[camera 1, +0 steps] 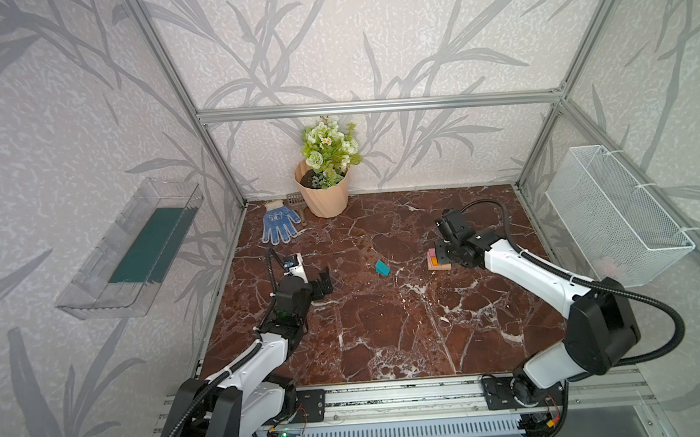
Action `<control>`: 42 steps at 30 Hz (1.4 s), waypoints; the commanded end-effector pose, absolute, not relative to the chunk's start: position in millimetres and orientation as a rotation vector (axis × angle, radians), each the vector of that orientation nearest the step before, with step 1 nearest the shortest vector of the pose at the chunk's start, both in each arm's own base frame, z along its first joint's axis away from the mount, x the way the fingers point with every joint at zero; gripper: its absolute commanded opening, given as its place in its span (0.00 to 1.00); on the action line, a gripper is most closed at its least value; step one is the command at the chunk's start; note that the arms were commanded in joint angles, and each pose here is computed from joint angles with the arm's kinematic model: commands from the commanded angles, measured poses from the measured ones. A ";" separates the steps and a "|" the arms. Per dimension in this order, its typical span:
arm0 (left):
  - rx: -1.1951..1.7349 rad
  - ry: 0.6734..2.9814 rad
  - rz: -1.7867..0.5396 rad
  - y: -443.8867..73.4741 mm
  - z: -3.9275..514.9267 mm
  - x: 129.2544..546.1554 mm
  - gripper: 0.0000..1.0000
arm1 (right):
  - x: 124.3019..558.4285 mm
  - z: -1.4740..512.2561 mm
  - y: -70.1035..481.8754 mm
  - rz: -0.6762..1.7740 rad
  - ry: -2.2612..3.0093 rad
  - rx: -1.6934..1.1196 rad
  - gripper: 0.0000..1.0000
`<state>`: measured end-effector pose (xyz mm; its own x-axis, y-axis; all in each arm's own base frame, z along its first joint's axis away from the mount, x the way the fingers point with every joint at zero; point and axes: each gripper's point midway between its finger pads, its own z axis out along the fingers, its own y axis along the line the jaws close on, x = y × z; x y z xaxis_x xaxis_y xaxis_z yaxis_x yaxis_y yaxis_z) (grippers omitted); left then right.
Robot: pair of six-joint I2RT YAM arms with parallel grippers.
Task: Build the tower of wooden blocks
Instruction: 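Lower the lime-green cube with the right gripper onto the yellow cube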
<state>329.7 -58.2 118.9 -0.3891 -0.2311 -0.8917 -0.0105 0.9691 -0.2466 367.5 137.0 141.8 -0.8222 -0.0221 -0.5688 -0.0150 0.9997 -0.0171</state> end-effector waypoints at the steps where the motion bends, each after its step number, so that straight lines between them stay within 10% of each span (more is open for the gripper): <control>1: -0.160 1.941 -0.239 -59.3 125.6 333.9 0.99 | 378.7 144.9 141.3 0.034 2.554 -0.059 0.14; 42: -0.162 1.955 -0.231 -59.2 123.1 335.5 0.99 | 401.1 115.1 132.9 -0.034 2.691 -0.137 0.14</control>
